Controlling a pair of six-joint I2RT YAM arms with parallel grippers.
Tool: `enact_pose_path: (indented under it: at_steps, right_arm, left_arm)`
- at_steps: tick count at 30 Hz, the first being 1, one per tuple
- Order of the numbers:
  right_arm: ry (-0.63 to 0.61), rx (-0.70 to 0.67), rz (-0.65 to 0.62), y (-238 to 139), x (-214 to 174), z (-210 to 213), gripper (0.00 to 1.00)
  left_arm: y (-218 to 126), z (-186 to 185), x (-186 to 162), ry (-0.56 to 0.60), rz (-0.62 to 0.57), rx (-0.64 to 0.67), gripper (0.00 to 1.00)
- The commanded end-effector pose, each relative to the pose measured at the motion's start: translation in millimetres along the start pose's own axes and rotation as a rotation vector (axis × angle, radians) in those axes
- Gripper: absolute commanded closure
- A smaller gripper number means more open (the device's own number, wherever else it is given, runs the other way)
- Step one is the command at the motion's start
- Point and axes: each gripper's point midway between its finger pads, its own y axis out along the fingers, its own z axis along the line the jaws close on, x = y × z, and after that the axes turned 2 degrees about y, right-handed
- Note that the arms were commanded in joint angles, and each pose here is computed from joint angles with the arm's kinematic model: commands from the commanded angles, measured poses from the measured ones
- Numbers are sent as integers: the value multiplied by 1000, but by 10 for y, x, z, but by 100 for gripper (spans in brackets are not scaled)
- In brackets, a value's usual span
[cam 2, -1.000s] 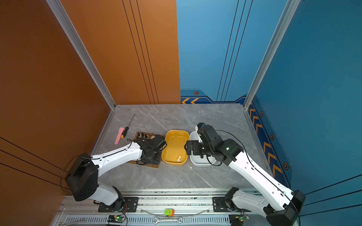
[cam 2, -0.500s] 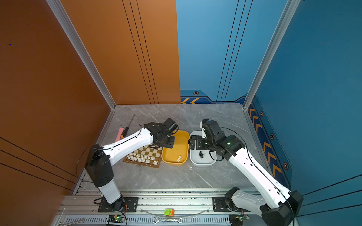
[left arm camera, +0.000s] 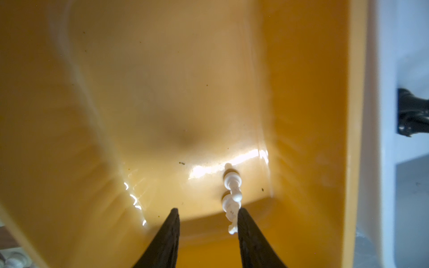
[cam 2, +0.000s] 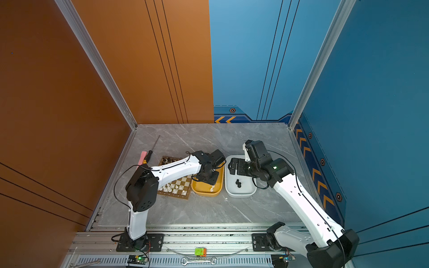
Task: Set up the chess pieces on the board
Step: 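Move the left gripper back over the yellow tray to a white pawn, then close the left gripper on the white pawn and lift it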
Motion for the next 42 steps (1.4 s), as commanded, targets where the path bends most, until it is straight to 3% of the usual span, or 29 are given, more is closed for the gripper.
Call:
enact_pose_path:
  at_steps: [1, 15, 42]
  right_arm:
    - [-12, 2, 18, -63, -30, -13, 0]
    - [10, -12, 5, -158, -98, -136, 0]
    - [25, -23, -12, -199, -86, -199, 0]
  left_arm:
    - [48, -114, -29, 28, 24, -17, 58]
    - [221, -191, -58, 31, 42, -17, 62]
    - [311, -216, -34, 43, 63, -30, 86]
